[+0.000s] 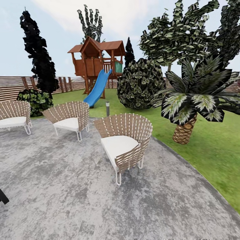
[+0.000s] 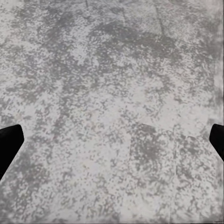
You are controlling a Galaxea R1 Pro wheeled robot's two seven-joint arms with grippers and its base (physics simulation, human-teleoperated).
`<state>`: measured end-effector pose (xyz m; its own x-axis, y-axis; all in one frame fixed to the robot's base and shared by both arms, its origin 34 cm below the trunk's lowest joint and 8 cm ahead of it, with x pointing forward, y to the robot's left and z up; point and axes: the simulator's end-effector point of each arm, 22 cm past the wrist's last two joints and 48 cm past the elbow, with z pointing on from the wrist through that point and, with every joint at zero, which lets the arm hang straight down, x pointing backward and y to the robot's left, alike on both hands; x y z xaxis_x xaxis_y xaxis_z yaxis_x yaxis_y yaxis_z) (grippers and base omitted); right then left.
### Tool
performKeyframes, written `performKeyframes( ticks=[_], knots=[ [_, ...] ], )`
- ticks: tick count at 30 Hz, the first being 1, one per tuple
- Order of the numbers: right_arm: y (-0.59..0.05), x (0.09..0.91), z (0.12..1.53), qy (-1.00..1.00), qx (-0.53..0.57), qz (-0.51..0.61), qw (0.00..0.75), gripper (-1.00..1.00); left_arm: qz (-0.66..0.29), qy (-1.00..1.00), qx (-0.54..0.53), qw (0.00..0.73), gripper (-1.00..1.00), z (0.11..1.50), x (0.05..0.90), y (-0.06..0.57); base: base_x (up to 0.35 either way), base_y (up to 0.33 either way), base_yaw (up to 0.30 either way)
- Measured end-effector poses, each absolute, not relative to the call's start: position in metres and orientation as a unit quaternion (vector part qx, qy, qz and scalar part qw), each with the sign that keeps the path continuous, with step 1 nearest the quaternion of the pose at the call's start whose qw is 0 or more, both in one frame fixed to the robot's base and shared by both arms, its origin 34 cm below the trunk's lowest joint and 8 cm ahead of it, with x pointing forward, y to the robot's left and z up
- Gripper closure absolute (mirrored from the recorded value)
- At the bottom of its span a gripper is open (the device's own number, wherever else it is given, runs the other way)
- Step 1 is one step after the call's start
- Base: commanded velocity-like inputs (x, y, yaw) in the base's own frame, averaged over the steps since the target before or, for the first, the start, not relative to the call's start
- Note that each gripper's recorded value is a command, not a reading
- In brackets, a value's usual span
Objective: Pick up the pesticide atomizer in the garden and spray insectifuge to fully cover both potted plants in the garden.
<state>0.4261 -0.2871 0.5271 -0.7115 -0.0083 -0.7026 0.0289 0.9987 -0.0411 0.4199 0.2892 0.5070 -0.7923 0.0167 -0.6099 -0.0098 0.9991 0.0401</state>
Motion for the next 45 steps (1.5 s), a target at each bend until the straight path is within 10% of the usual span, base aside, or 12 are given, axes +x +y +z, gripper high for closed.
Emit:
performKeyframes(
  ticks=[45],
  knots=[
    [-0.295, 0.424, 0.526, 0.925, 0.022, -0.030, 0.378, -1.00, 0.029, 0.945, -0.020, 0.324, -1.00, 0.508, 0.420, 0.300, -0.117, 0.029, -0.280]
  ],
)
